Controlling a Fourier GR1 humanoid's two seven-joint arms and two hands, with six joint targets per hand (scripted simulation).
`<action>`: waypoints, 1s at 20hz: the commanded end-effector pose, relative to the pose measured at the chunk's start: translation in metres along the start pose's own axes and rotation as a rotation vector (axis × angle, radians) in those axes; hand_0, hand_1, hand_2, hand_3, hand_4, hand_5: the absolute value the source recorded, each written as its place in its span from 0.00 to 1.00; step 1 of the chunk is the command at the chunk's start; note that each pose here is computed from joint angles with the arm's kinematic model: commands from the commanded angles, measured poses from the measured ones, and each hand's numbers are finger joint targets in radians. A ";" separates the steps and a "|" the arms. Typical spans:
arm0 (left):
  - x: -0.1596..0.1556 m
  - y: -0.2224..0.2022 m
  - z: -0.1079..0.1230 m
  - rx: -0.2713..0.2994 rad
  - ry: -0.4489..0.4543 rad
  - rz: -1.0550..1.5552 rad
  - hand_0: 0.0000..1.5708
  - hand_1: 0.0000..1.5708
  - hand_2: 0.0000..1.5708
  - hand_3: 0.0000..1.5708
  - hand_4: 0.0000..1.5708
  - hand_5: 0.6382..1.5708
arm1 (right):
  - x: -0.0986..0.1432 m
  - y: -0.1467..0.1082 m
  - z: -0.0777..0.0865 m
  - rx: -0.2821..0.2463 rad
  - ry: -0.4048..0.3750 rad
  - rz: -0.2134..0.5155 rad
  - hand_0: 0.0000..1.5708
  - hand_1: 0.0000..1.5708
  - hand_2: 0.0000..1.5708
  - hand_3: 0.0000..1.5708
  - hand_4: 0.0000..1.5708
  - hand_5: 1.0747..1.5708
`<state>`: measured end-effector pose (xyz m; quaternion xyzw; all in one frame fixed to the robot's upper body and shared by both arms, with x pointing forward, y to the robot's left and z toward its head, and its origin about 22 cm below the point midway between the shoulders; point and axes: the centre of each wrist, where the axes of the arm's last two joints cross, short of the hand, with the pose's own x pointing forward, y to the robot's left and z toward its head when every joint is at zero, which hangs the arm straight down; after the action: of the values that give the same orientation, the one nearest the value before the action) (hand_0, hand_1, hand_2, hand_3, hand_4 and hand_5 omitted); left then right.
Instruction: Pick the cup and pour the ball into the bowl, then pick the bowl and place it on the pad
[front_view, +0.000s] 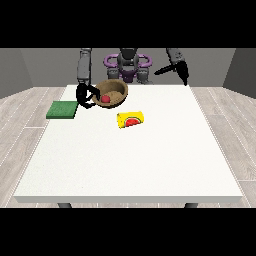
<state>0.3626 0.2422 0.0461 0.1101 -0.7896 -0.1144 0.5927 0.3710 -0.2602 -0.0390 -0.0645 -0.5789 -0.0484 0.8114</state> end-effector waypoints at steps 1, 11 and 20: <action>-0.017 0.014 0.003 0.060 0.039 0.004 0.00 0.00 0.00 0.00 0.00 1.00 | 0.048 0.007 -0.009 0.058 0.019 -0.020 1.00 1.00 1.00 1.00 0.67 0.96; -0.002 -0.001 0.008 0.026 -0.041 -0.007 0.00 0.00 0.00 0.00 0.00 1.00 | 0.069 -0.138 0.004 -0.061 -0.042 -0.110 1.00 1.00 1.00 1.00 0.68 0.97; 0.024 -0.023 -0.016 0.093 -0.213 -0.047 0.00 0.00 0.00 0.00 0.00 0.99 | 0.106 -0.187 0.013 -0.025 -0.176 -0.195 1.00 1.00 1.00 1.00 0.67 0.98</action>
<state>0.3634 0.2321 0.0434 0.1410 -0.8212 -0.0978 0.5443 0.3633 -0.4140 0.0429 -0.0345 -0.6173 -0.1047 0.7789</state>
